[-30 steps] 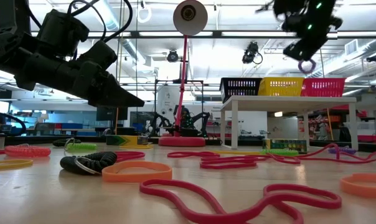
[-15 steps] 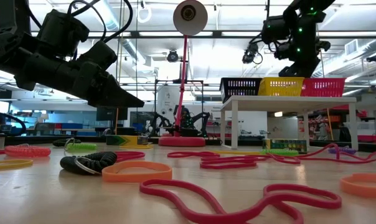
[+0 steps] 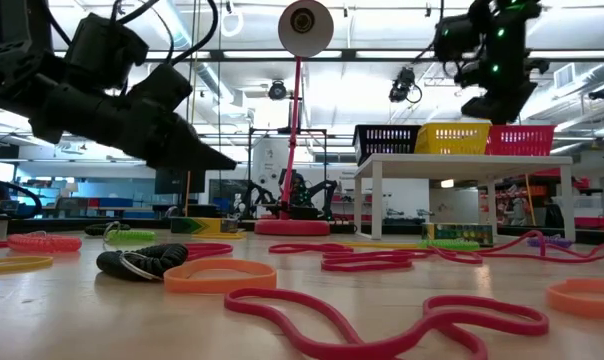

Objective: Pick & Place Office Desk Supplies
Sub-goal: Put the orange spring keychain into the red bin

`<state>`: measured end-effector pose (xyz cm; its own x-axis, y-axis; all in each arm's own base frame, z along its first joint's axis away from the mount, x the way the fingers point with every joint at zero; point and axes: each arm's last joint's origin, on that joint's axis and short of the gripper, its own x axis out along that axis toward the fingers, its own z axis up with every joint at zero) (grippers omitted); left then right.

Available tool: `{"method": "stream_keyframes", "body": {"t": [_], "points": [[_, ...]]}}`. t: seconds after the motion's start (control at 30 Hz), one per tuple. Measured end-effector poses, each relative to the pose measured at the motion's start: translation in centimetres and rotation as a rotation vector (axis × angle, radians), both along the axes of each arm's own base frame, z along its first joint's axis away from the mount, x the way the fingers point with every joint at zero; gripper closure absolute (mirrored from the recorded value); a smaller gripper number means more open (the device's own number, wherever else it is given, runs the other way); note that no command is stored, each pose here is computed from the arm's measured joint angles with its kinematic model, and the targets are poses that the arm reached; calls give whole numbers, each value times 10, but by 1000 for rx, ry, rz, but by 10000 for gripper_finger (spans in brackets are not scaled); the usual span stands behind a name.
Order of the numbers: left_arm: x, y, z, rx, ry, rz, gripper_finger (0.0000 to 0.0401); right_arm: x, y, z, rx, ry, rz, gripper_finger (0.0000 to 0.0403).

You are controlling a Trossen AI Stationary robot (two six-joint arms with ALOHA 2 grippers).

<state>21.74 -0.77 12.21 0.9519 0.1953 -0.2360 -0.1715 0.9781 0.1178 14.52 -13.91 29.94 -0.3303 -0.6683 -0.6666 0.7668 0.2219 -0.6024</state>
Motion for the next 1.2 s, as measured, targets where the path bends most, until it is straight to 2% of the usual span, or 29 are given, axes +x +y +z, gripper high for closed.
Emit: {"method": "stream_keyframes", "body": {"t": [0.07, 0.17, 0.27, 0.33, 0.43, 0.53, 0.7, 0.87, 1.0, 1.2], "points": [[3, -1, 2, -25, -10, -2, 385, -1, 12, 9, -35, -48, 42, 239], [5, -2, 3, -41, -13, -2, 385, -3, 34, 24, -103, -164, 137, 297], [6, -2, 4, -49, -20, 5, 386, -2, 58, 38, -164, -323, 232, 366], [6, -3, 5, -62, -24, 9, 389, 1, 74, 42, -204, -444, 314, 392], [5, -7, 8, -62, -35, -9, 392, 12, 96, 31, -243, -580, 471, 379], [4, -14, 13, -38, -57, -30, 393, 27, 118, 6, -266, -672, 641, 368], [-2, -25, 18, -24, -38, -38, 393, 46, 151, -39, -322, -803, 884, 388], [-11, -35, 15, -40, 54, -15, 393, 44, 174, -69, -322, -955, 1083, 394], [-9, -47, 16, -49, 174, -23, 393, 35, 185, -87, -288, -1037, 1173, 392], [4, -74, 37, -49, 435, -41, 385, 25, 192, -107, -253, -1041, 1230, 395]]}}
